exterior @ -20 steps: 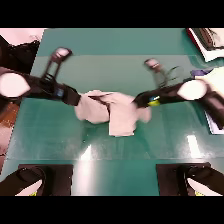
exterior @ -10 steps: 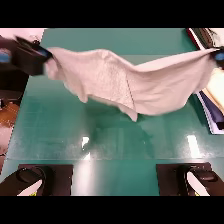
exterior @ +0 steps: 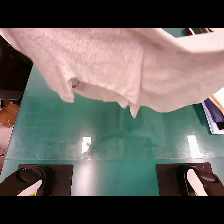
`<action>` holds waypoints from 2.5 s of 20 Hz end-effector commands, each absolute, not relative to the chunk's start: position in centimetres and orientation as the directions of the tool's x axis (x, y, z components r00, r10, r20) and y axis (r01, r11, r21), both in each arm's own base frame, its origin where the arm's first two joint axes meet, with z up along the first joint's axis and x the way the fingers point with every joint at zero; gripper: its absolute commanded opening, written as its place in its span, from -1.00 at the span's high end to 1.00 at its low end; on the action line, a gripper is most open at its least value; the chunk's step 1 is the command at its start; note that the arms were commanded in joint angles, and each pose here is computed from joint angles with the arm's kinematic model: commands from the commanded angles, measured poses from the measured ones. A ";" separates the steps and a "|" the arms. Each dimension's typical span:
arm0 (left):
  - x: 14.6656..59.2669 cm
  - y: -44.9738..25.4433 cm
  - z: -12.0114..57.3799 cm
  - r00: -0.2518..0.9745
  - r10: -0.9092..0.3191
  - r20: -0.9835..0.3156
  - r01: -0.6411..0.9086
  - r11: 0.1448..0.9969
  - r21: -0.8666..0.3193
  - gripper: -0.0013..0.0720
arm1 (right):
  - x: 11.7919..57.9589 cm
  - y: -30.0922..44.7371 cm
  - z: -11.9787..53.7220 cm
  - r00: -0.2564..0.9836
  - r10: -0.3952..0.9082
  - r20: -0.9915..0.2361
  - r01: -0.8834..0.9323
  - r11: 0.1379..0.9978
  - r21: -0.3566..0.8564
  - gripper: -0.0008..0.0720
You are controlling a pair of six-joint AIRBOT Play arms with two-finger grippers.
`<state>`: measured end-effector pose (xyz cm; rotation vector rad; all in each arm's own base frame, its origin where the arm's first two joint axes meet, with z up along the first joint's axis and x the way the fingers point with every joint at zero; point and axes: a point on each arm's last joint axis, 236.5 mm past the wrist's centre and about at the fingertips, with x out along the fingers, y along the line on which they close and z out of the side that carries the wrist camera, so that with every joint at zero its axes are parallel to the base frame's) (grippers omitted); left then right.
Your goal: Fold the shirts.
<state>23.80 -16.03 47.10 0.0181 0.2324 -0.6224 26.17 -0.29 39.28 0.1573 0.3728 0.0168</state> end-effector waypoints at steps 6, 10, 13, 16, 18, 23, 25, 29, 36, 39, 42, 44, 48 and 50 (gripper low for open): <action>29.3 -15.5 30.2 0.652 -0.380 -0.657 0.484 0.875 -0.025 0.90 | 32.3 4.2 28.3 0.573 0.270 -0.773 -0.114 0.961 0.252 0.95; 30.8 -14.2 16.0 0.451 -0.201 -0.870 0.447 0.894 0.025 0.90 | 38.1 11.0 19.6 0.339 0.358 -0.870 -0.249 0.926 0.285 0.95; 32.1 -14.0 9.3 0.421 -0.154 -0.894 0.445 0.894 0.055 0.90 | 44.0 14.1 14.3 0.337 0.380 -0.861 -0.265 0.916 0.301 0.94; 33.6 -14.3 6.9 0.474 -0.162 -0.866 0.406 0.912 0.052 0.90 | 48.8 15.3 10.3 0.383 0.387 -0.839 -0.238 0.919 0.315 0.94; 34.2 -14.2 7.1 0.502 -0.160 -0.850 0.389 0.919 0.057 0.89 | 50.7 15.2 8.5 0.403 0.381 -0.832 -0.216 0.923 0.318 0.94; 34.4 -14.3 7.2 0.507 -0.162 -0.846 0.385 0.921 0.054 0.89 | 49.1 10.6 7.9 0.335 0.344 -0.877 -0.136 0.939 0.316 -0.66; 34.3 -14.3 7.1 0.506 -0.163 -0.847 0.383 0.922 0.052 0.89 | 47.0 8.0 7.8 0.270 0.330 -0.904 -0.131 0.943 0.306 -0.42; 34.2 -14.3 7.0 0.499 -0.163 -0.851 0.380 0.924 0.046 0.89 | 40.3 4.6 4.3 0.132 0.321 -0.938 -0.007 0.946 0.323 -0.36; 34.1 -14.4 7.1 0.499 -0.167 -0.851 0.378 0.925 0.041 0.89 | 27.5 4.9 -5.4 -0.003 0.332 -0.943 0.153 0.932 0.327 -0.19; 34.2 -14.4 7.1 0.499 -0.166 -0.851 0.378 0.925 0.041 0.89 | 25.7 6.2 -6.6 0.003 0.378 -0.926 0.193 0.908 0.371 -0.19; 34.1 -14.4 7.0 0.498 -0.166 -0.851 0.378 0.925 0.041 0.89 | 25.6 7.7 -7.4 0.039 0.437 -0.899 0.242 0.868 0.433 -0.19; 34.1 -14.4 7.0 0.497 -0.166 -0.852 0.378 0.925 0.041 0.89 | 25.6 8.1 -7.8 0.047 0.442 -0.896 0.245 0.864 0.439 -0.20; 34.1 -14.4 7.0 0.496 -0.165 -0.853 0.378 0.925 0.041 0.89 | 26.3 9.4 -8.3 0.061 0.429 -0.901 0.209 0.877 0.432 -0.07; 33.9 -14.3 6.9 0.488 -0.161 -0.858 0.378 0.925 0.042 0.89 | 25.7 10.0 -9.3 0.018 0.432 -0.902 0.214 0.879 0.426 -0.07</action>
